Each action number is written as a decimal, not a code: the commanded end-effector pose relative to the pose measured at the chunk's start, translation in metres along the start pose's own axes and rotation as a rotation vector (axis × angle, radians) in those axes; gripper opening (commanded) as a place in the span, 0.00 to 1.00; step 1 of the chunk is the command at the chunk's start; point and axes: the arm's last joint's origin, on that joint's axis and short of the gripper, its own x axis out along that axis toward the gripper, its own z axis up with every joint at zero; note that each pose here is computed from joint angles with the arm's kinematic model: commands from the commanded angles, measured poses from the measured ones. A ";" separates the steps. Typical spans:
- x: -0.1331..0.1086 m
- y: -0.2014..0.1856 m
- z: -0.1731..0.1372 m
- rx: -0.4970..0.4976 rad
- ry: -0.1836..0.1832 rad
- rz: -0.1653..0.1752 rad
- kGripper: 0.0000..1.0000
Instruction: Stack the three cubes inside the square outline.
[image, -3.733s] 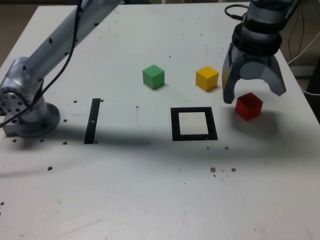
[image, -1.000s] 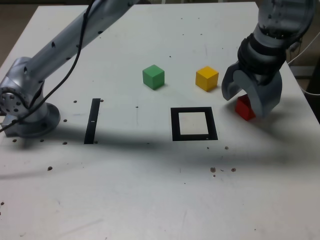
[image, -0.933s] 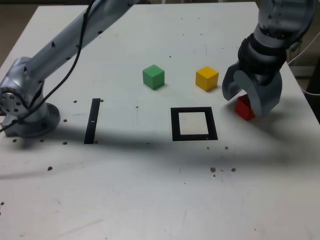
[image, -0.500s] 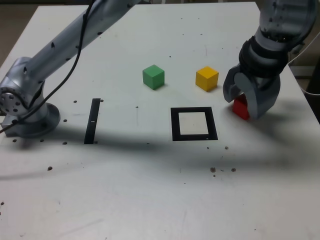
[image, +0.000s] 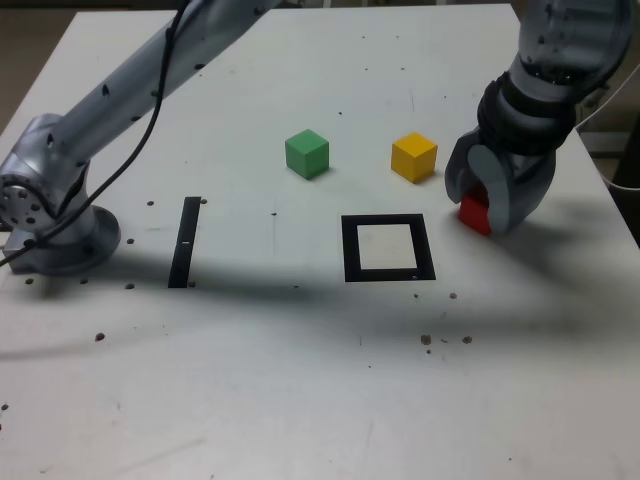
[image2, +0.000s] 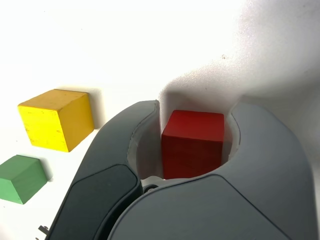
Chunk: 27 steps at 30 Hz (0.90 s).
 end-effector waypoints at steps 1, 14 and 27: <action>0.002 -0.001 0.001 0.001 0.008 -0.004 0.37; -0.036 -0.016 -0.029 -0.085 -0.001 -0.023 0.37; -0.050 -0.041 -0.058 -0.214 0.008 -0.075 0.37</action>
